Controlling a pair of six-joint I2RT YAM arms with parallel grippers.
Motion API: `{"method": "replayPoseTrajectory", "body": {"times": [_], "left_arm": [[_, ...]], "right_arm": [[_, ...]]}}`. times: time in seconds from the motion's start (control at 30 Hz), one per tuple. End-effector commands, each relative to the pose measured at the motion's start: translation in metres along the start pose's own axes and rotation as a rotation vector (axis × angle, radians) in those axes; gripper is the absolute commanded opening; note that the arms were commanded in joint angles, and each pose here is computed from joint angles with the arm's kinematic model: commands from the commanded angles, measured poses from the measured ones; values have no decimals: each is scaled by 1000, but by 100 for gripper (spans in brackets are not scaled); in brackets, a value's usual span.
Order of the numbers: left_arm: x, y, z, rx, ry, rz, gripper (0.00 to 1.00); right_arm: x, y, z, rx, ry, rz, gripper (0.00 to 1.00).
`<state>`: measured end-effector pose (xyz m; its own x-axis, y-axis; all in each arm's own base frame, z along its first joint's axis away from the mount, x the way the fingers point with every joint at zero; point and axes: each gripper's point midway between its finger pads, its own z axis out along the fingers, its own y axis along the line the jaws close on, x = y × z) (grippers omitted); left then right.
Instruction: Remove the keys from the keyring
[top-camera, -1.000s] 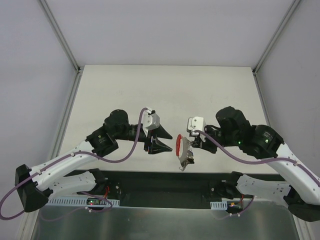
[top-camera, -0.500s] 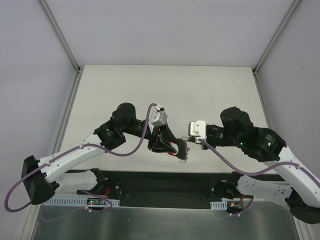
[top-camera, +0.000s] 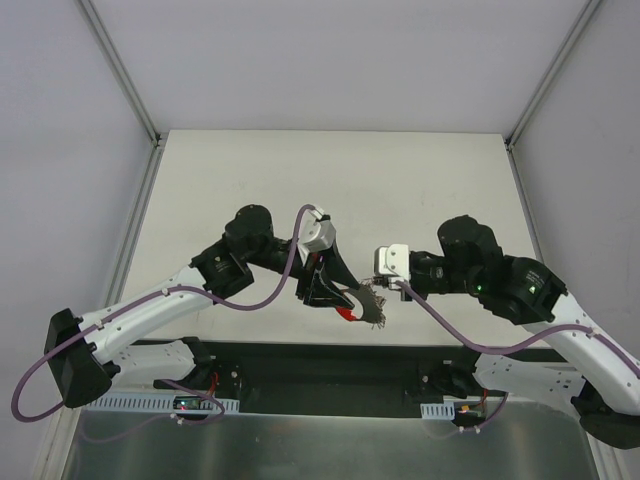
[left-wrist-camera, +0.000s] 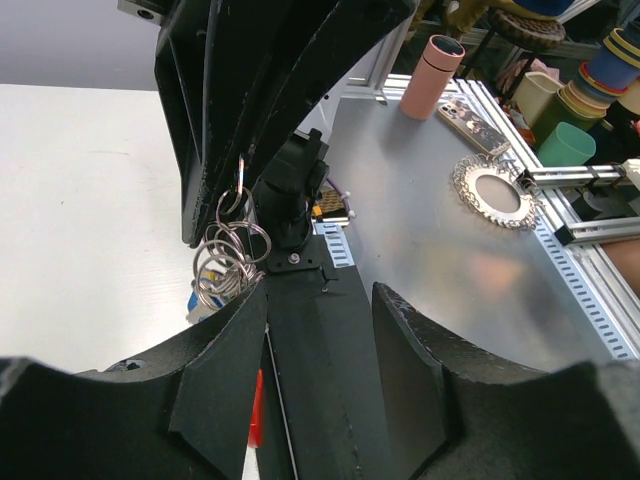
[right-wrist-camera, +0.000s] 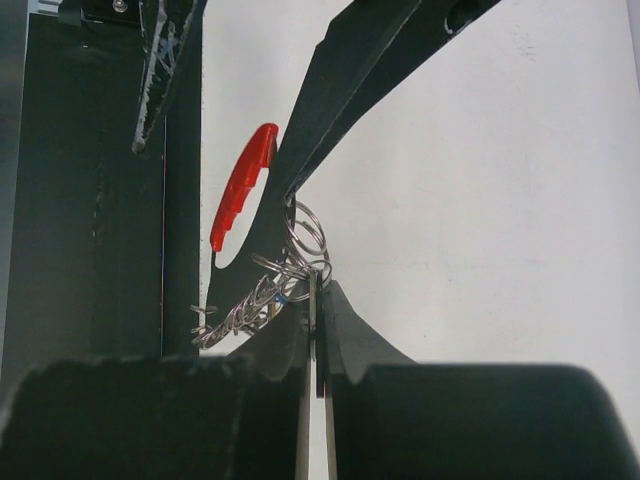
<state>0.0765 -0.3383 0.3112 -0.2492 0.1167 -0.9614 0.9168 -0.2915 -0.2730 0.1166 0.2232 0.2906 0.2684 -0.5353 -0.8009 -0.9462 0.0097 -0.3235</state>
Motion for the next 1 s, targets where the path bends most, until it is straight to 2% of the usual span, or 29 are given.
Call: {"method": "replayPoseTrajectory", "body": {"times": [0.0,0.97], "left_arm": [[-25,-3,1,20,-45,80,46],[-29,31,14,-144,-72,161,47]], "right_arm": [[-25,-6,-1,12,-106,-53,1],[-35,-4,6,-13,-151,-35,1]]}}
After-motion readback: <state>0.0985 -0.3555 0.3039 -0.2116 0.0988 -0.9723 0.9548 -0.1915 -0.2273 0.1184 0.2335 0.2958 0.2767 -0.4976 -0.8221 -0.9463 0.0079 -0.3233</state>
